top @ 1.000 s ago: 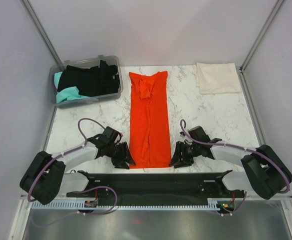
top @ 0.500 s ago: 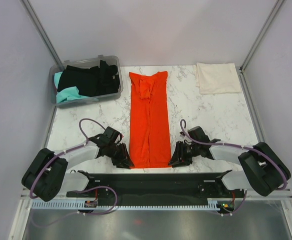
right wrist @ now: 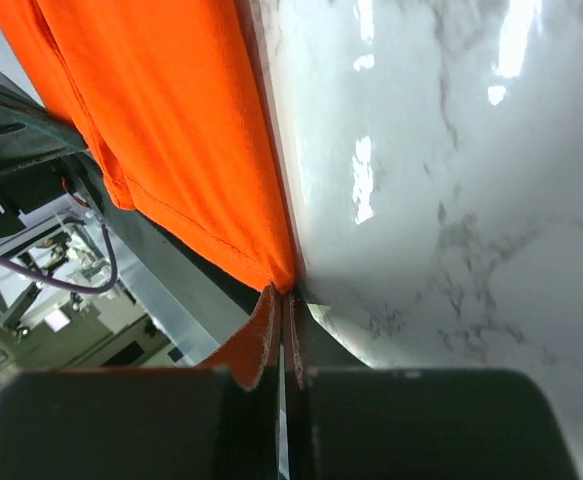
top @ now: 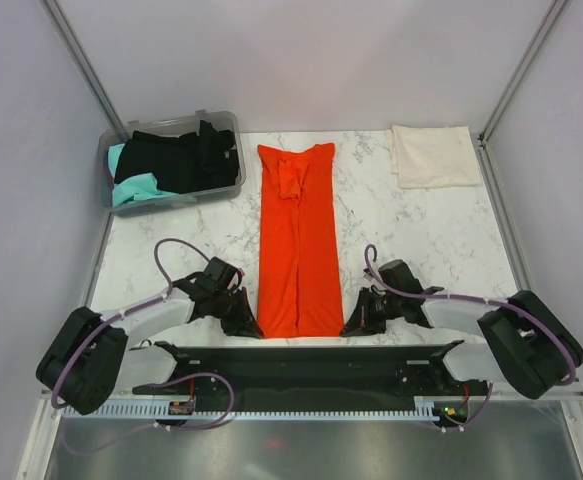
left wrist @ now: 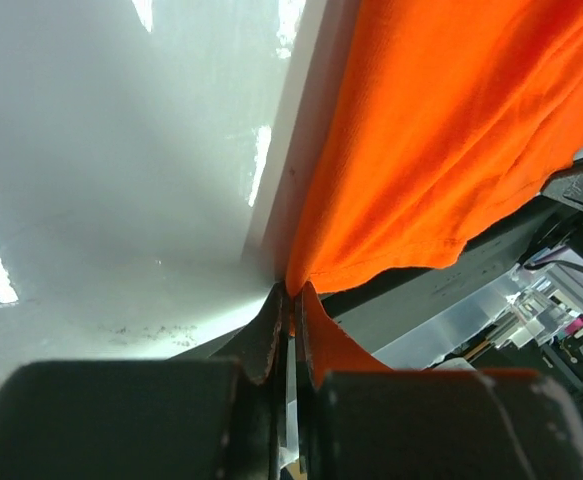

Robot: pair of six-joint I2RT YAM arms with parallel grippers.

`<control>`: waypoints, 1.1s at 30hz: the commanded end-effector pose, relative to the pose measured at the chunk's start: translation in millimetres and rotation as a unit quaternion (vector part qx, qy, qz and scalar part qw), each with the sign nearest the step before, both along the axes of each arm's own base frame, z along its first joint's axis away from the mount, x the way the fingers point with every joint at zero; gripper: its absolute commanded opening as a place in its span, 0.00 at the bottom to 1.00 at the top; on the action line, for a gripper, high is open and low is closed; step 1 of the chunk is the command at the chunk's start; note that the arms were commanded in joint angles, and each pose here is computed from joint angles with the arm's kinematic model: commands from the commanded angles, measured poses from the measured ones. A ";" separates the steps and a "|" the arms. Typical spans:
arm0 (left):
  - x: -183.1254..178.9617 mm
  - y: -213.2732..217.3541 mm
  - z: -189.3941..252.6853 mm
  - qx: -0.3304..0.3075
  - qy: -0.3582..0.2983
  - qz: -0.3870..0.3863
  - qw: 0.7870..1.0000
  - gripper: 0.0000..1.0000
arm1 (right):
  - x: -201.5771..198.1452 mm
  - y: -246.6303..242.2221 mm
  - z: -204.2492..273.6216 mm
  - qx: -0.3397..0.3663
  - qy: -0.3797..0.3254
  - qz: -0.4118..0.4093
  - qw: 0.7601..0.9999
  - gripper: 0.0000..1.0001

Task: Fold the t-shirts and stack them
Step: Fold the tshirt

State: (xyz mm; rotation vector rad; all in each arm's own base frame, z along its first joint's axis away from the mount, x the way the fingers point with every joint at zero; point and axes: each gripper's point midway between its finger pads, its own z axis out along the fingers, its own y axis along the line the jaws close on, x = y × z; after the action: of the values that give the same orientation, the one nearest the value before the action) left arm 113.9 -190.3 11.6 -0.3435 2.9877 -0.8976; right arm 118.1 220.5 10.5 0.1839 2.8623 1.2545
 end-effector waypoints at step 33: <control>211.0 -16.2 129.5 -0.010 -0.176 0.035 0.984 0.02 | 192.0 18.6 90.4 -0.062 -0.082 -0.040 0.994 0.00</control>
State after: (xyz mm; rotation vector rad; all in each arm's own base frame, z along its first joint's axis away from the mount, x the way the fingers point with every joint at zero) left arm 294.1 -204.6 123.0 -0.4046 2.6920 -0.8370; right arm 284.1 238.9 89.1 0.2591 2.7618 1.0281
